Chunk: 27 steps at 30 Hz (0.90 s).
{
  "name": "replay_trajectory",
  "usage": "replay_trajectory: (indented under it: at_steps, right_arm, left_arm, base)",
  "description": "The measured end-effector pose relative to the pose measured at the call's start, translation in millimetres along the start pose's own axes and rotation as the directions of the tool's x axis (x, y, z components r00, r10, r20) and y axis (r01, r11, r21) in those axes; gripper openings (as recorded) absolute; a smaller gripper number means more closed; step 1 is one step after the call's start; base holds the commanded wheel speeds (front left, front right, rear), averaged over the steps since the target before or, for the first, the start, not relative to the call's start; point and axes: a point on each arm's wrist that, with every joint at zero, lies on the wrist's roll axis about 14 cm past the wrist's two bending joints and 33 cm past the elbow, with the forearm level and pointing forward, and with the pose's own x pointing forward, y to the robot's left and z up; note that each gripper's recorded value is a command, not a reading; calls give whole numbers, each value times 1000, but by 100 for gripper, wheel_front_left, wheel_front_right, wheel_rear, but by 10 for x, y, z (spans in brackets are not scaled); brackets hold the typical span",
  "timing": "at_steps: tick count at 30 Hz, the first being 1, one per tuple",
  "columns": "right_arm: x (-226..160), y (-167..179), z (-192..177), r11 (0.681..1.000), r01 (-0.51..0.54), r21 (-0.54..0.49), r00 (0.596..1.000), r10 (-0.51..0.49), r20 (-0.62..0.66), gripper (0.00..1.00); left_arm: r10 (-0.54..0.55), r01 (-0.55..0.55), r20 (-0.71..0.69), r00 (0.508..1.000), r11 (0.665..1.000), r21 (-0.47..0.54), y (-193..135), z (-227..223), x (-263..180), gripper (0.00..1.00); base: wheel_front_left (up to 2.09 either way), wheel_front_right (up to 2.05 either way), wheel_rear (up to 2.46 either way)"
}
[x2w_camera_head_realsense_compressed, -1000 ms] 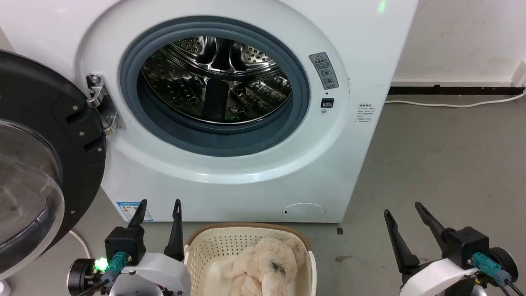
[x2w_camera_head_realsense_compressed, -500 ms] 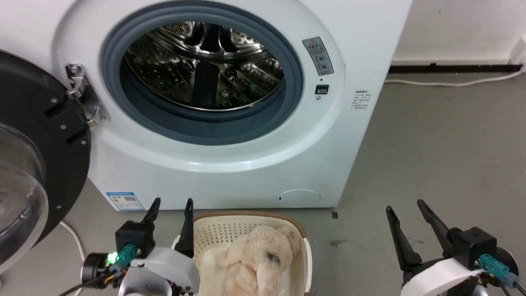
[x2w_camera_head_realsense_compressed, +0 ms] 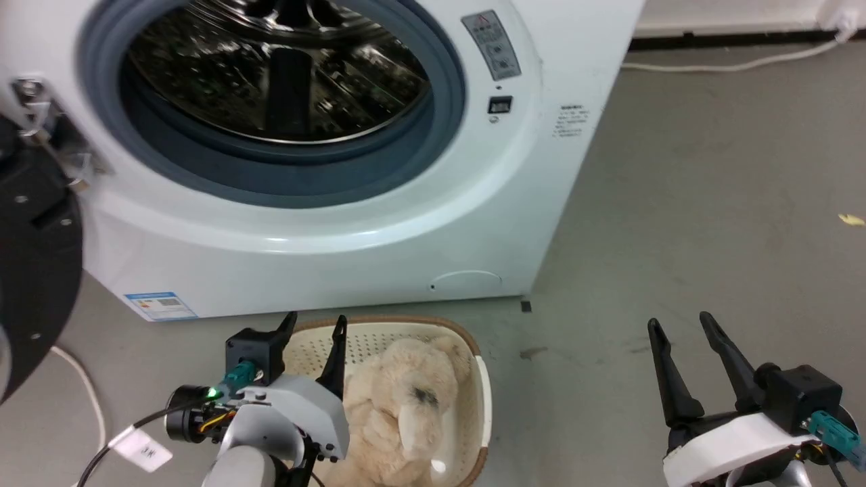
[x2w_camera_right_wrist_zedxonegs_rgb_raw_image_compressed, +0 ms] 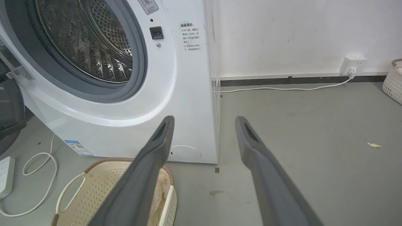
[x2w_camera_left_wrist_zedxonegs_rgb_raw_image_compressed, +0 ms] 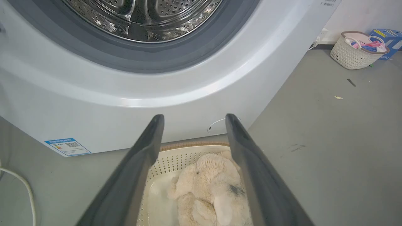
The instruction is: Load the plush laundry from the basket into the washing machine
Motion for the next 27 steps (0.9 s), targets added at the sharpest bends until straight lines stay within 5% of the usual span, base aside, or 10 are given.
replay_trajectory:
  at_steps: [13,27]
  right_arm:
    - [-89,-283,-224,993,101,65,994,-97,-54,100]
    - [-211,-554,-458,970,215,116,972,-201,-117,100]
  left_arm:
    - [-116,113,-240,964,993,-25,-360,-669,335,100]
    - [-169,174,-528,832,984,-40,-580,-1461,476,100]
  base:
    - [0,0,0]
    - [0,0,0]
